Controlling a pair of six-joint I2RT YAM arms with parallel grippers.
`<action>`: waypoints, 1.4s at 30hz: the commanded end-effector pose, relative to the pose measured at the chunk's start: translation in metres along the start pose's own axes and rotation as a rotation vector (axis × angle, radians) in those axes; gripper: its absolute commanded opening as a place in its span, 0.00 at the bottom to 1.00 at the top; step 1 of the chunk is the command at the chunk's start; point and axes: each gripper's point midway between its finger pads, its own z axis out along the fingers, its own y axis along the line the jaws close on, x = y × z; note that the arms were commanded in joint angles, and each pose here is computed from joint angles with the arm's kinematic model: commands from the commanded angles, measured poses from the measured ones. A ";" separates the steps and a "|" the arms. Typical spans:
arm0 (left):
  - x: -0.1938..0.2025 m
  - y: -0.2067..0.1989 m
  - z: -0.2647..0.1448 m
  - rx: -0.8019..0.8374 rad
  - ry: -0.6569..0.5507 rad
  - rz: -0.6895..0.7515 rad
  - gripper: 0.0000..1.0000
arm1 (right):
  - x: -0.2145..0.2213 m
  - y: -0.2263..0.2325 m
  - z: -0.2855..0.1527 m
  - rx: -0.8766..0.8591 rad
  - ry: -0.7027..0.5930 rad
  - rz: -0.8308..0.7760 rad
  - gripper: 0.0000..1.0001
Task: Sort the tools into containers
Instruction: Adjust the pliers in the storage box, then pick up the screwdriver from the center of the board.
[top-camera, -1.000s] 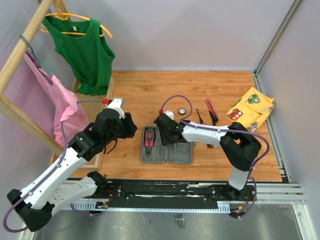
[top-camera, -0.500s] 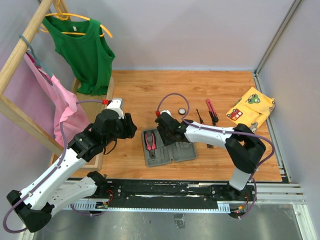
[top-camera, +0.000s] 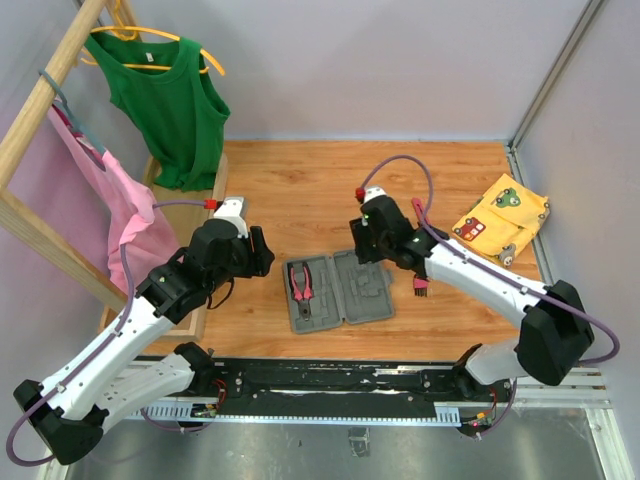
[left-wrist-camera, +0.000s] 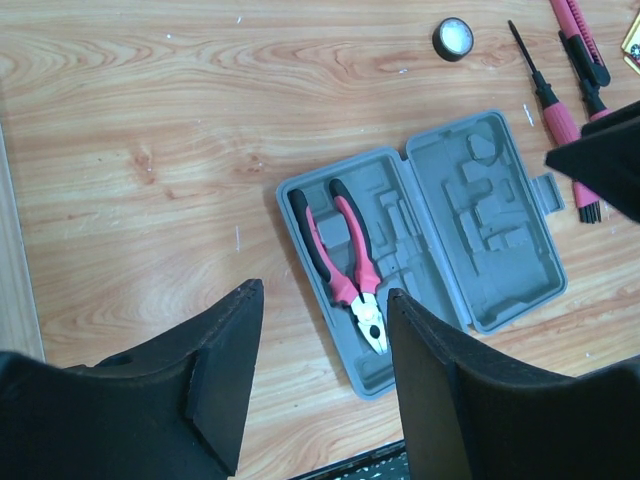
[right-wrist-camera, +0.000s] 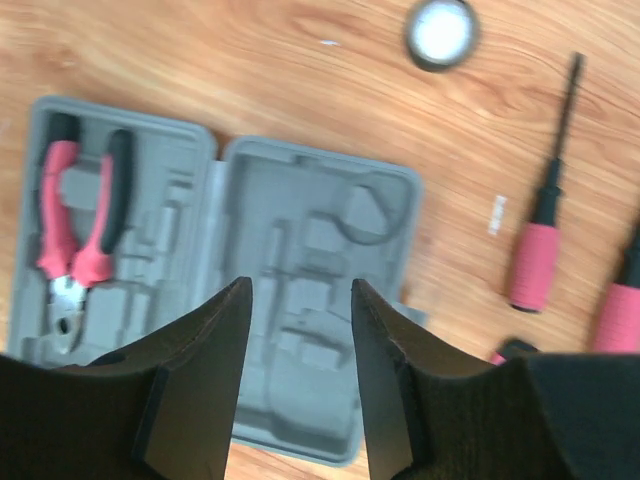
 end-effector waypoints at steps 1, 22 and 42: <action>-0.003 -0.002 0.002 0.007 -0.019 0.013 0.57 | 0.022 -0.056 -0.009 0.113 0.055 0.054 0.47; -0.001 -0.001 0.004 0.003 -0.014 0.011 0.58 | 0.055 -0.145 0.009 0.152 0.215 0.223 0.49; -0.001 0.001 0.004 -0.007 -0.015 0.011 0.58 | 0.064 -0.164 0.052 0.173 0.387 0.167 0.44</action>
